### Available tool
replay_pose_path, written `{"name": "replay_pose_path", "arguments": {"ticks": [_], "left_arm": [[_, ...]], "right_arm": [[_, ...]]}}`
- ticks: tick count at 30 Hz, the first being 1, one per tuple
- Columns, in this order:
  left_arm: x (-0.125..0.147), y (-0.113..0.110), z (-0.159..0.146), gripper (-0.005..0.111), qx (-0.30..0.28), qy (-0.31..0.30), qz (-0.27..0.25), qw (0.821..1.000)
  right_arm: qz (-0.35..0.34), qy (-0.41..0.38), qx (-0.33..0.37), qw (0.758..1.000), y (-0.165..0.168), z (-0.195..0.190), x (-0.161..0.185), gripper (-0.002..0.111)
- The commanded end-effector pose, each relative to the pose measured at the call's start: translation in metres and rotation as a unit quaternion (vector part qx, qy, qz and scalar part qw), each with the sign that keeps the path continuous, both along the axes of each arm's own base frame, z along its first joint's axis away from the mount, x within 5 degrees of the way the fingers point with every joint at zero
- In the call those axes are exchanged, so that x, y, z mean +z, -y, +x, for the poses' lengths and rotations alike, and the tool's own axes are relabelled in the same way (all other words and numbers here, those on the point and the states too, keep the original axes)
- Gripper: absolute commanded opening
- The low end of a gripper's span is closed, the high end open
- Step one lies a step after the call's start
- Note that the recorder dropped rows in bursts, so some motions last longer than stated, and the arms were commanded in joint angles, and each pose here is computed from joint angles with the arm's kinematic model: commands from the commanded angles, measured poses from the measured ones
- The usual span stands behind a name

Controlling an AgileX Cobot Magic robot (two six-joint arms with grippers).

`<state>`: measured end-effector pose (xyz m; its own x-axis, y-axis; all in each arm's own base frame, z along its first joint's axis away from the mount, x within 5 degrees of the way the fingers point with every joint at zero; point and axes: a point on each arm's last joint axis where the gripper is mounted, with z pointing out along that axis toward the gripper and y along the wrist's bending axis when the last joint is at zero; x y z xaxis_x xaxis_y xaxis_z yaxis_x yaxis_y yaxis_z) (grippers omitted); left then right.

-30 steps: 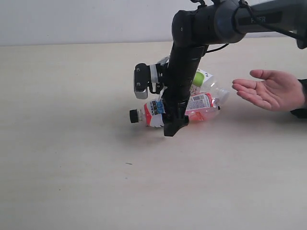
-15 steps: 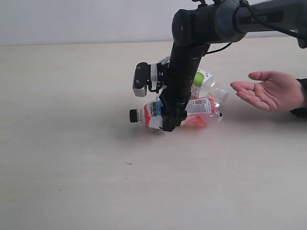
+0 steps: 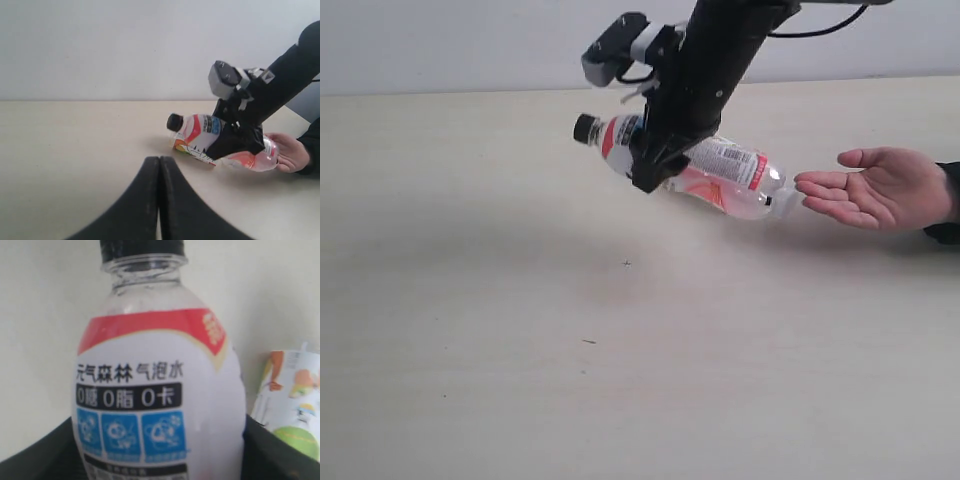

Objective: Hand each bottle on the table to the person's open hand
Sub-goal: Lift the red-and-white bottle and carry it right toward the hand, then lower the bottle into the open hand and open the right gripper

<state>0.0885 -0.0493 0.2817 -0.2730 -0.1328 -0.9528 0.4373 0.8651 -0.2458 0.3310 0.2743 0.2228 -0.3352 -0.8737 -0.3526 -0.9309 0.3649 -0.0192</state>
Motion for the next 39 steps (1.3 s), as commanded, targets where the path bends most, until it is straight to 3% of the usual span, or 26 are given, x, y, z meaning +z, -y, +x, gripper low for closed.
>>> {"name": "replay_pose_path", "arguments": {"ticks": [1, 10, 19, 24, 29, 35, 39], "left_arm": [[0.001, -0.001, -0.001, 0.001, 0.003, 0.009, -0.005, 1.000], [0.001, -0.001, -0.001, 0.001, 0.003, 0.009, -0.005, 1.000], [0.001, -0.001, -0.001, 0.001, 0.003, 0.009, -0.005, 1.000], [0.001, -0.001, -0.001, 0.001, 0.003, 0.009, -0.004, 1.000], [0.001, -0.001, -0.001, 0.001, 0.003, 0.009, -0.004, 1.000], [0.001, -0.001, -0.001, 0.001, 0.003, 0.009, -0.004, 1.000], [0.001, -0.001, -0.001, 0.001, 0.003, 0.009, -0.005, 1.000]], "right_arm": [[0.029, 0.043, -0.105, 0.993, 0.017, 0.001, 0.043, 0.000], [0.025, 0.013, -0.317, 0.948, 0.101, 0.024, 0.075, 0.000], [-0.013, -0.047, -0.425, 0.904, 0.171, 0.030, 0.026, 0.000], [0.030, -0.021, -0.471, 0.882, 0.173, 0.030, -0.005, 0.000], [-0.034, 0.035, -0.499, 0.865, 0.190, 0.031, -0.012, 0.000], [-0.046, 0.012, -0.516, 0.855, 0.191, 0.023, -0.020, 0.000], [-0.014, -0.010, -0.528, 0.849, 0.186, 0.022, -0.023, 0.000]]}}
